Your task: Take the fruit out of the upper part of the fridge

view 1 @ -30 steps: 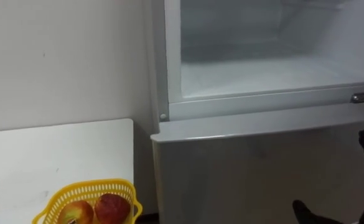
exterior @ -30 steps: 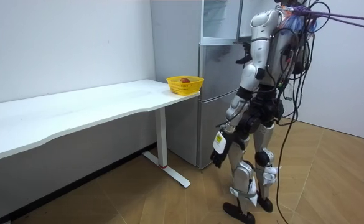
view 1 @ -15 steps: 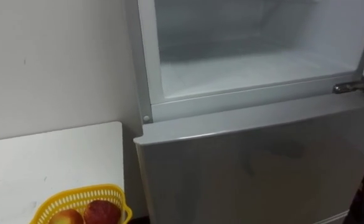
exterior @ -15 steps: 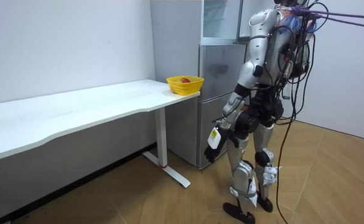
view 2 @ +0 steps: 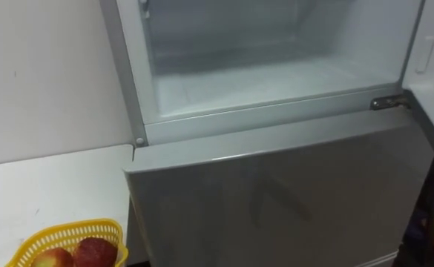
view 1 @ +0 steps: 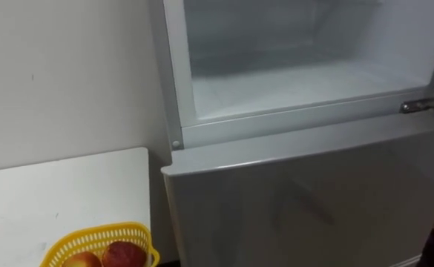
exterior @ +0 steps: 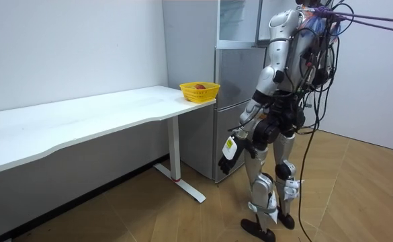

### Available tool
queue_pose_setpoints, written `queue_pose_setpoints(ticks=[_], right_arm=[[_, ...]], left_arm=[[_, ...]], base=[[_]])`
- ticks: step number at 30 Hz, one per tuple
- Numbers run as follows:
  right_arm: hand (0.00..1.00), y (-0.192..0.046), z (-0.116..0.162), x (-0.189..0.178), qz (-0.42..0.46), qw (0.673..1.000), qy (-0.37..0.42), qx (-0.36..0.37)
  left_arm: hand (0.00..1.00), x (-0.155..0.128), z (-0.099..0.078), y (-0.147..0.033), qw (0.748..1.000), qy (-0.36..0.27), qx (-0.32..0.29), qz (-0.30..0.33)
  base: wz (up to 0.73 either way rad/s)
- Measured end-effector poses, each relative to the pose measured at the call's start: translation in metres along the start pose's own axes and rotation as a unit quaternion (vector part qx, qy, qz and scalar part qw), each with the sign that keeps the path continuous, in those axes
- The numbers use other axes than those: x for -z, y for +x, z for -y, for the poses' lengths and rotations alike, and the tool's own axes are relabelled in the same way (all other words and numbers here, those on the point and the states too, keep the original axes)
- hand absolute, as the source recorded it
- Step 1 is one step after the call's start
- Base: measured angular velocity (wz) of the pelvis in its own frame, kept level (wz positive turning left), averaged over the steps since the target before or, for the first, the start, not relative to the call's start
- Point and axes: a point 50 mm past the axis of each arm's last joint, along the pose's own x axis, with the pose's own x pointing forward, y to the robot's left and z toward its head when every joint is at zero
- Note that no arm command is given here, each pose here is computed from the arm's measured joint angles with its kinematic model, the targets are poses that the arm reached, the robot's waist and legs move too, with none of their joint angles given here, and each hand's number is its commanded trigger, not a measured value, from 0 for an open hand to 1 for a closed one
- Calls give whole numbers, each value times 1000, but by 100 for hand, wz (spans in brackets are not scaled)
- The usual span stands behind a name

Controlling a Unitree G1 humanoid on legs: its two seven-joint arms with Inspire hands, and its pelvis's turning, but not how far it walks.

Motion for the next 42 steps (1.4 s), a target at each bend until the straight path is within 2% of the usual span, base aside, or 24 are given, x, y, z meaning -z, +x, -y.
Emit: queue_pose_setpoints(ticks=[5,13,20,25,31,42], right_arm=[[0,-6,-8,37,-94,994,-32,-51],[0,-21,-8,82,-209,971,-76,-88],[0,-30,-11,101,-294,946,-42,-131],[0,-33,-12,106,-327,932,-16,-156],[0,-38,-11,114,-361,916,-29,-175],[0,-36,-13,112,-369,902,-58,-216]], left_arm=[[0,6,-3,-1,1000,-15,-5,-7],[0,19,0,-3,999,-25,-7,-26],[0,31,7,-5,998,-21,13,-64],[0,32,7,-5,997,-28,26,-71],[0,39,6,-7,994,-51,36,-94],[0,38,13,-7,991,-41,57,-110]], base=[[5],[1],[7],[1],[1],[0]])
